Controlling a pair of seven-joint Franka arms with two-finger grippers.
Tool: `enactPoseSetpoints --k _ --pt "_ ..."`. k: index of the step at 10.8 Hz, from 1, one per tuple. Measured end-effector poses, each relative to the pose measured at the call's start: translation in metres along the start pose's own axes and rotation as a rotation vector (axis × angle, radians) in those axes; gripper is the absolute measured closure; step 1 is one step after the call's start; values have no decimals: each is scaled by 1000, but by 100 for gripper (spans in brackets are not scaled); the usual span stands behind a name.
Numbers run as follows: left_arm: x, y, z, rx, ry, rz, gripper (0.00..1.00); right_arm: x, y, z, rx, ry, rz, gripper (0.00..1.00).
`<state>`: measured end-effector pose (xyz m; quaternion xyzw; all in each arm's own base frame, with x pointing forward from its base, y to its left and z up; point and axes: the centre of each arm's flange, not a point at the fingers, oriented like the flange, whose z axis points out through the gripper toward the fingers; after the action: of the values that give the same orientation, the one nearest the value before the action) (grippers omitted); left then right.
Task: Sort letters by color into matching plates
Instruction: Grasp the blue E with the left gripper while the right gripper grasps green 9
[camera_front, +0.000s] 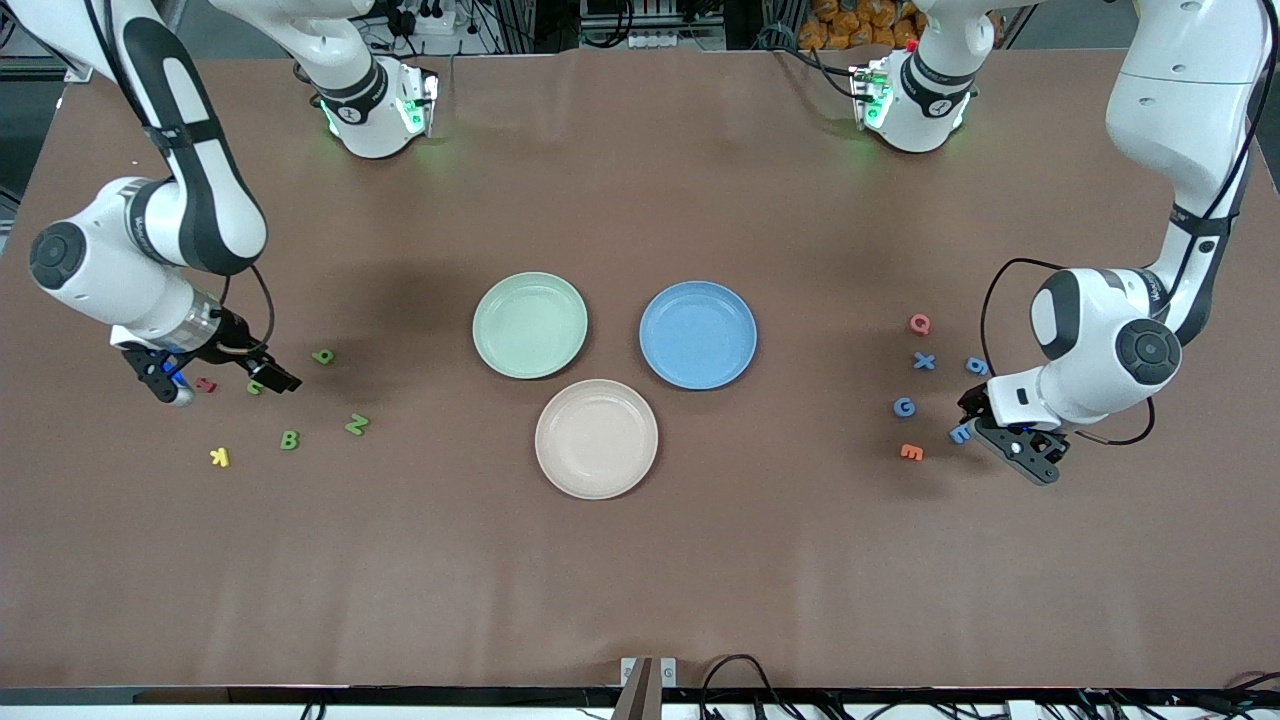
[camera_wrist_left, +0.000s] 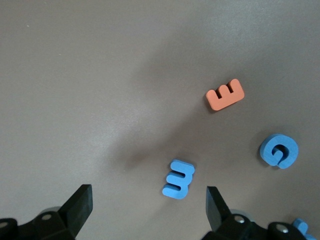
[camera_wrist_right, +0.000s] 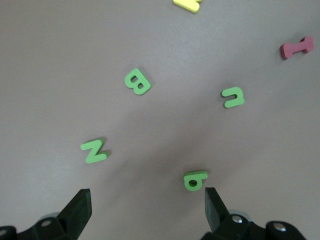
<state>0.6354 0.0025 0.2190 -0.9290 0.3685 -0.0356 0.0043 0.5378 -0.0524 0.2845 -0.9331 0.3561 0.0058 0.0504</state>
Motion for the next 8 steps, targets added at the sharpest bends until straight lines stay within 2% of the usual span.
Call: enactPoseSetpoints --k 4,8 --pt "-6 14 31 5 29 -2 0 -11 15 36 -25 -14 10 0" --pt "-8 17 39 -4 25 -28 8 -13 23 65 -38 -9 17 0"
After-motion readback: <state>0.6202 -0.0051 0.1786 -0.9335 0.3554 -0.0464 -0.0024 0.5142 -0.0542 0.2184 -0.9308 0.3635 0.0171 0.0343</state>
